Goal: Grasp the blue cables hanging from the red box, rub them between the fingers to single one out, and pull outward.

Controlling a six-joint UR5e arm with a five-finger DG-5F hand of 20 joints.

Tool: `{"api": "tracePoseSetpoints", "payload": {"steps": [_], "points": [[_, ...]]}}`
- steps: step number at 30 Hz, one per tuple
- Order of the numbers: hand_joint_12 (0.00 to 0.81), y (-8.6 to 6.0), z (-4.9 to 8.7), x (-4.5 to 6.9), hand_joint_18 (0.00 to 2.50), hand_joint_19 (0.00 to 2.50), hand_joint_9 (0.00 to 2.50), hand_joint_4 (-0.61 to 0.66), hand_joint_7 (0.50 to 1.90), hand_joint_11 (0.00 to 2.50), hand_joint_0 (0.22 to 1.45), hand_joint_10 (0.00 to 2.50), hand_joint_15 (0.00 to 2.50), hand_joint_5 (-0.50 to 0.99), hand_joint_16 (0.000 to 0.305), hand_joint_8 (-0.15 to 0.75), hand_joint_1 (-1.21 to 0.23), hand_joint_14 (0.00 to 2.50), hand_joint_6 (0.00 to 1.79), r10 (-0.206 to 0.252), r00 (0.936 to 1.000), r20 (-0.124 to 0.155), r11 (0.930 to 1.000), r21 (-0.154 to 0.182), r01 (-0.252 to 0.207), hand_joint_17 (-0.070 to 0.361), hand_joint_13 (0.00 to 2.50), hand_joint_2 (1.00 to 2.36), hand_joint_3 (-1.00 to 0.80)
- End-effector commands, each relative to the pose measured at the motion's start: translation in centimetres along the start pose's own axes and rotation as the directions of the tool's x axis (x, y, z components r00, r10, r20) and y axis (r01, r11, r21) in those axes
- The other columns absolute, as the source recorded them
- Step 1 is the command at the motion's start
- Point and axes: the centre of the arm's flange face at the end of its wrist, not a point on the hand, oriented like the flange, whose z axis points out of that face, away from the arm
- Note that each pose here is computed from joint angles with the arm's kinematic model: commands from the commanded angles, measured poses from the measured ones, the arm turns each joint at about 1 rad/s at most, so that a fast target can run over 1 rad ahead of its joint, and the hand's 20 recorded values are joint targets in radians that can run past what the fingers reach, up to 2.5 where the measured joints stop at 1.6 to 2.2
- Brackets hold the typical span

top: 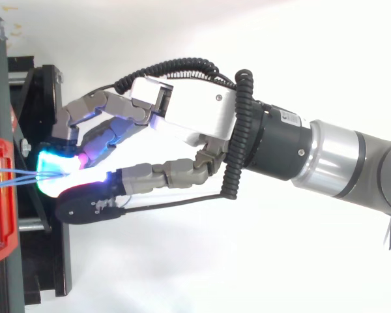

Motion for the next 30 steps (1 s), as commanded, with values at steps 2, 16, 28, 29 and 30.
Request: {"api": "tracePoseSetpoints", "payload": {"steps": [2,16,28,29,30], "points": [[0.409,0.4,-0.1,0.2,0.61,0.29,0.92,0.15,0.94,0.49,0.6,0.02,0.35,-0.14,0.051,0.313,-0.8,0.02,0.88,0.007,1.0,-0.004,1.0,0.001,-0.007,0.114,0.77,1.02,-0.13],[0.402,1.2,-1.3,-0.1,0.61,0.31,0.93,0.17,0.95,0.49,0.53,0.02,0.36,-0.14,0.049,0.303,-0.68,0.01,0.85,0.02,0.9996,-0.02,0.9963,0.084,-0.019,0.11,0.78,1.0,-0.46],[0.403,3.2,-1.7,-0.5,0.61,0.32,0.94,0.18,0.92,0.49,0.54,0.02,0.36,-0.13,0.05,0.309,-0.66,0.01,0.82,0.027,0.9995,-0.016,0.996,0.085,-0.025,0.111,0.78,1.0,-0.45],[0.402,3.3,-1.6,-0.5,0.61,0.32,0.94,0.18,0.93,0.49,0.54,0.02,0.36,-0.13,0.049,0.306,-0.67,0.01,0.81,0.028,0.9995,-0.014,0.9962,0.083,-0.027,0.111,0.78,1.0,-0.45],[0.402,3.4,-1.6,-0.4,0.61,0.33,0.94,0.18,0.94,0.49,0.54,0.02,0.36,-0.13,0.049,0.306,-0.67,0.01,0.8,0.027,0.9995,-0.016,0.9963,0.083,-0.025,0.111,0.78,1.0,-0.45]]}}
